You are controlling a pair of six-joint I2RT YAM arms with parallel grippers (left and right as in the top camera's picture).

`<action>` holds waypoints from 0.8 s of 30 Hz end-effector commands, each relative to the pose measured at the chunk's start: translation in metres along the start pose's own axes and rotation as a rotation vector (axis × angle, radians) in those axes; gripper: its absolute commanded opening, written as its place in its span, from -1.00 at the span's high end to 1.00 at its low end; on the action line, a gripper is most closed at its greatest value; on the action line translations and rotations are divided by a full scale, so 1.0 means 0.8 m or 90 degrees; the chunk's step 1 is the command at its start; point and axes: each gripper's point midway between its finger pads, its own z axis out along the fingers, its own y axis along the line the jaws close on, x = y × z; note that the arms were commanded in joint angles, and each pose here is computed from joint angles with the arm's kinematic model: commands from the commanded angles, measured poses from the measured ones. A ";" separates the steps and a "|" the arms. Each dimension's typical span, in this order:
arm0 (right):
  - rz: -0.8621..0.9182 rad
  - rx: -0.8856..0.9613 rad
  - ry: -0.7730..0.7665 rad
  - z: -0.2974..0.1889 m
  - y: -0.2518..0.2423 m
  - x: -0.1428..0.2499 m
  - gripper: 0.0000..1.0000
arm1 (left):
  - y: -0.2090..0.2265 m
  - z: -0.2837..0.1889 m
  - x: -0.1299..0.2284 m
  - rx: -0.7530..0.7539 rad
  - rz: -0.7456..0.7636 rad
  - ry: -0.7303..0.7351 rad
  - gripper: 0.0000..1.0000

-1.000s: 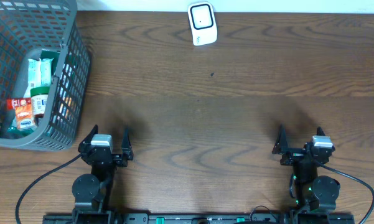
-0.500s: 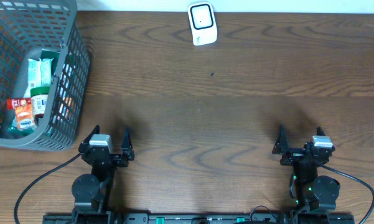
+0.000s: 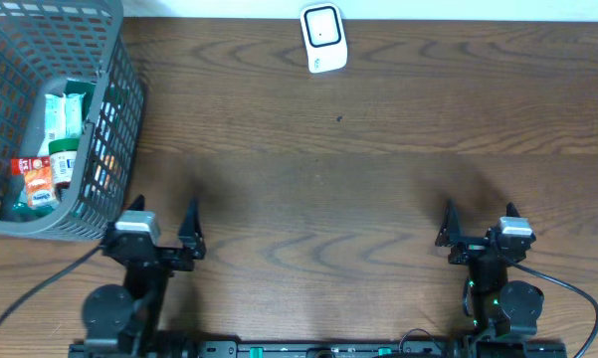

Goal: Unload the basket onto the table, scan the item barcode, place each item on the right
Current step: 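Move the left gripper up and over into the grey basket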

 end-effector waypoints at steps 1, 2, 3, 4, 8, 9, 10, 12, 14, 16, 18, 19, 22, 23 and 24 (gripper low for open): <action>0.009 0.006 0.000 0.000 -0.003 0.001 -0.98 | -0.009 -0.010 -0.056 0.009 -0.004 -0.022 -0.66; 0.009 0.006 0.000 0.000 -0.003 0.001 -0.99 | -0.011 -0.012 -0.072 0.010 -0.003 -0.026 -0.67; 0.009 0.006 0.000 0.000 -0.003 0.001 -0.98 | -0.013 -0.013 -0.087 0.010 -0.002 -0.031 -0.66; 0.009 0.006 0.000 0.000 -0.003 0.001 -0.99 | -0.015 -0.014 -0.103 0.011 -0.002 -0.037 -0.66; 0.009 0.006 0.000 0.000 -0.003 0.001 -0.99 | -0.020 -0.009 -0.157 0.006 0.008 -0.022 -0.66; 0.009 0.006 0.000 0.000 -0.003 0.001 -0.99 | -0.020 -0.005 -0.170 0.000 0.016 -0.006 -0.67; 0.009 0.006 0.000 0.000 -0.003 0.001 -0.98 | -0.020 0.000 -0.181 -0.005 0.025 0.012 -0.66; 0.009 0.006 0.000 0.000 -0.003 0.001 -0.98 | -0.017 0.012 -0.201 -0.018 0.040 0.056 -0.67; 0.009 0.006 0.000 0.000 -0.003 0.001 -0.99 | -0.013 0.024 -0.220 -0.036 0.052 0.104 -0.66; 0.008 0.006 0.000 0.000 -0.003 0.001 -0.99 | -0.011 0.039 -0.239 -0.045 0.071 0.159 -0.66; 0.009 0.006 0.000 0.000 -0.003 0.001 -0.98 | -0.008 0.054 -0.252 -0.053 0.081 0.208 -0.66; 0.009 0.006 0.000 0.000 -0.003 0.001 -0.99 | -0.005 0.064 -0.259 -0.058 0.079 0.234 -0.67; 0.009 0.006 0.000 0.000 -0.003 0.001 -0.98 | 0.011 0.090 -0.267 -0.082 0.067 0.292 -0.66; 0.009 0.006 0.000 0.000 -0.003 0.001 -0.98 | 0.019 0.099 -0.267 -0.093 0.062 0.308 -0.67; 0.009 0.006 0.000 0.000 -0.003 0.001 -0.99 | 0.031 0.109 -0.267 -0.108 0.055 0.323 -0.66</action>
